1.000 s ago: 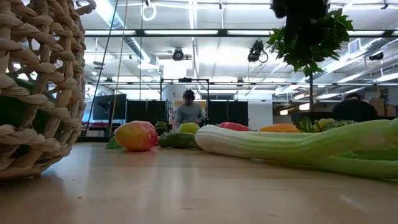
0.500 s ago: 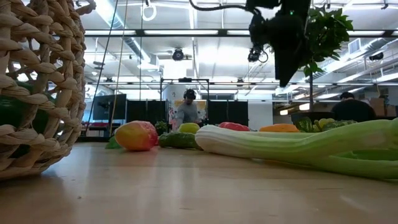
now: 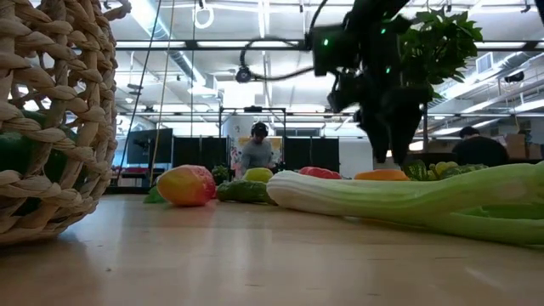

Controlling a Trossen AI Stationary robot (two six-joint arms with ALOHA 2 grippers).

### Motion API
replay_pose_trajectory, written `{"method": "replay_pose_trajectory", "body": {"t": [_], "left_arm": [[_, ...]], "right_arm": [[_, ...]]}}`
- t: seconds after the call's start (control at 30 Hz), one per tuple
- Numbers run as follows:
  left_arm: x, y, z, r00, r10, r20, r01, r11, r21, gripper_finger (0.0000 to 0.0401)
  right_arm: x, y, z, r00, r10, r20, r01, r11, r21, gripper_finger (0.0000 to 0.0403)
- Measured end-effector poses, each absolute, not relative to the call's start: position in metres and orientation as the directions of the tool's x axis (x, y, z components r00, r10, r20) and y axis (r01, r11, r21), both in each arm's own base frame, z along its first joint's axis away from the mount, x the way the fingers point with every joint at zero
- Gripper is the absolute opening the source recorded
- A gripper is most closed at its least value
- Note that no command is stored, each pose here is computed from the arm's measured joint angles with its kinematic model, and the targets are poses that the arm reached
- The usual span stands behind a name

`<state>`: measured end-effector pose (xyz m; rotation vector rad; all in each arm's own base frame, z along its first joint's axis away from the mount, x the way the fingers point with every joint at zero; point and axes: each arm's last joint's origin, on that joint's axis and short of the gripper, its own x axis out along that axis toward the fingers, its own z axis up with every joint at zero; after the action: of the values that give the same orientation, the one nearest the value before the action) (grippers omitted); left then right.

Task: Build produce basket
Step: Put the right mango into the basket

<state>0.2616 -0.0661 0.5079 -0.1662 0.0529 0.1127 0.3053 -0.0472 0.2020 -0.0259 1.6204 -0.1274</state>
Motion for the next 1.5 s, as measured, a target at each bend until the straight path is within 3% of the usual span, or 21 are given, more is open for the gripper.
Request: {"method": "replay_pose_trajectory", "body": {"t": [0.13, 0.3, 0.67, 0.97, 1.3, 1.4, 1.5], "left_arm": [[0.261, -0.065, 0.506, 0.987, 0.14, -0.077, -0.151, 0.976, -0.154, 0.0355], [0.261, -0.064, 0.5, 0.974, 0.183, -0.135, -0.208, 0.957, -0.2, 0.0355], [0.257, -0.072, 0.493, 0.965, 0.172, -0.197, -0.233, 0.907, -0.351, 0.0355], [0.255, -0.066, 0.49, 0.921, 0.331, -0.207, -0.389, 0.812, -0.435, 0.0355], [0.256, -0.066, 0.491, 0.921, 0.334, -0.201, -0.39, 0.772, -0.502, 0.0355], [0.256, -0.066, 0.494, 0.927, 0.333, -0.175, -0.374, 0.771, -0.516, 0.0355], [0.258, -0.063, 0.499, 0.931, 0.34, -0.132, -0.354, 0.757, -0.549, 0.0355]], "right_arm": [[0.307, -0.059, 0.192, -0.083, -0.078, -0.993, 0.06, 0.995, -0.083, 0.0347], [0.315, -0.066, 0.185, -0.02, -0.006, -1.0, 0.07, 0.998, -0.007, 0.0347], [0.32, -0.067, 0.161, -0.095, 0.016, -0.995, -0.035, 0.999, 0.019, 0.0343], [0.321, -0.066, 0.16, -0.088, 0.019, -0.996, -0.036, 0.999, 0.022, 0.0229], [0.311, -0.061, 0.181, -0.102, 0.028, -0.994, -0.015, 0.999, 0.029, 0.0222], [0.312, -0.058, 0.21, 0.012, 0.073, -0.997, 0.069, 0.995, 0.074, 0.0228], [0.314, -0.052, 0.243, 0.2, 0.089, -0.976, 0.163, 0.979, 0.123, 0.0229]]}}
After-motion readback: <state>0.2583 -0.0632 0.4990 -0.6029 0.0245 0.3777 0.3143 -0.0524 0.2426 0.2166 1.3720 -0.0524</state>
